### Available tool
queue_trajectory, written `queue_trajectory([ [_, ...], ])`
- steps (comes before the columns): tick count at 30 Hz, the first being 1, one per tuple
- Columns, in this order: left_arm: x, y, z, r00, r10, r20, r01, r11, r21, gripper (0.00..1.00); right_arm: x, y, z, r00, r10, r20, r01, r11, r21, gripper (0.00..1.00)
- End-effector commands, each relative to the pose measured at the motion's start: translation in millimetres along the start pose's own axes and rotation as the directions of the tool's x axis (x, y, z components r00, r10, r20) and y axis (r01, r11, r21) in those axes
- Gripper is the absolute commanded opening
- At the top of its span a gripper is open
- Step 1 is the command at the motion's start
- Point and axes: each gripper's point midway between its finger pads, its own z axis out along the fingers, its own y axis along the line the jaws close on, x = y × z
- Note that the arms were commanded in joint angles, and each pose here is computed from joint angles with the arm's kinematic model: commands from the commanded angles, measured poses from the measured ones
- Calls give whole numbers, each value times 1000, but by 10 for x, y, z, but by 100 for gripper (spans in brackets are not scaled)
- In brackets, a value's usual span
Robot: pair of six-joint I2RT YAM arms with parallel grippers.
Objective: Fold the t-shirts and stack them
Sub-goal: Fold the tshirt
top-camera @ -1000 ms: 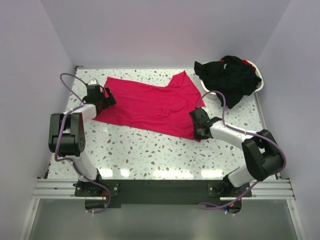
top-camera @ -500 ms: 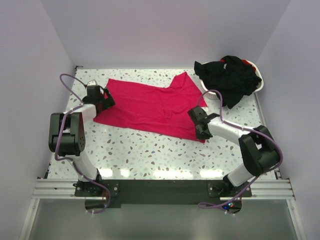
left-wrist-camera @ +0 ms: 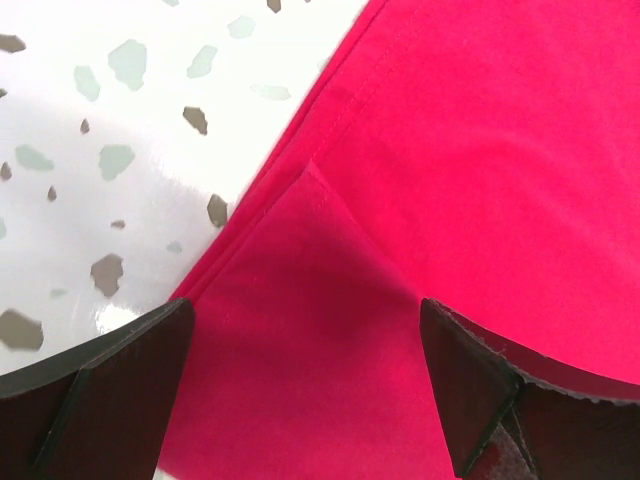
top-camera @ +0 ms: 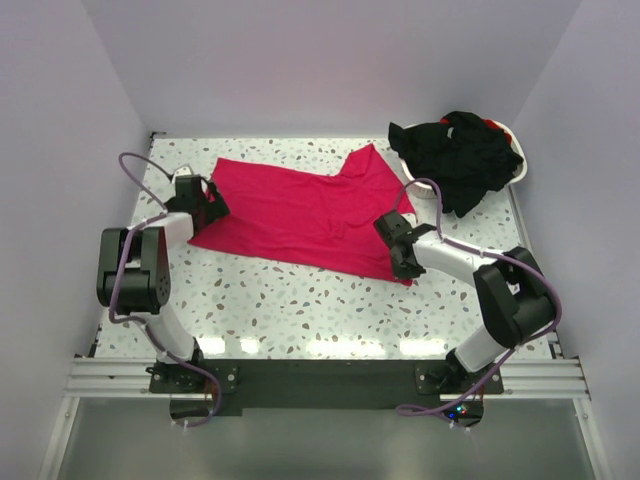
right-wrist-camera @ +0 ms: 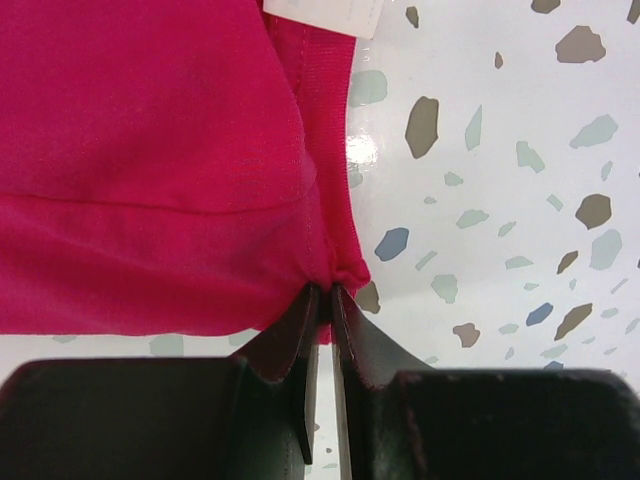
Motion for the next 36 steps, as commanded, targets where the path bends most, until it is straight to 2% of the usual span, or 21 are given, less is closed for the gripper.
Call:
queue_trajectory([
  [1,-315,-154,-240,989,-35,140,30,999,38,100,-47,-61,-36,1000,-7,5,7,1000,26,12],
  [3,-320,-126,-296,987,-40,154,37,999,28,100,-50,-60,-36,1000,-8,7,7,1000,26,12],
  [7,-212,-298,-344,988,-60,141,45,993,106,100,-65,-50,-29,1000,-4,13,4,1000,20,13],
  [17,277,-249,20,997,-65,-47,69,994,88,100,-71,-89,-36,1000,-18,17,18,999,40,14],
  [22,287,-67,104,993,-101,-55,103,994,40,100,-88,-202,-76,999,-11,30,9,996,85,14],
  [36,228,38,52,989,-140,-38,142,989,35,100,-94,-205,-118,1000,1,21,-3,998,62,15],
])
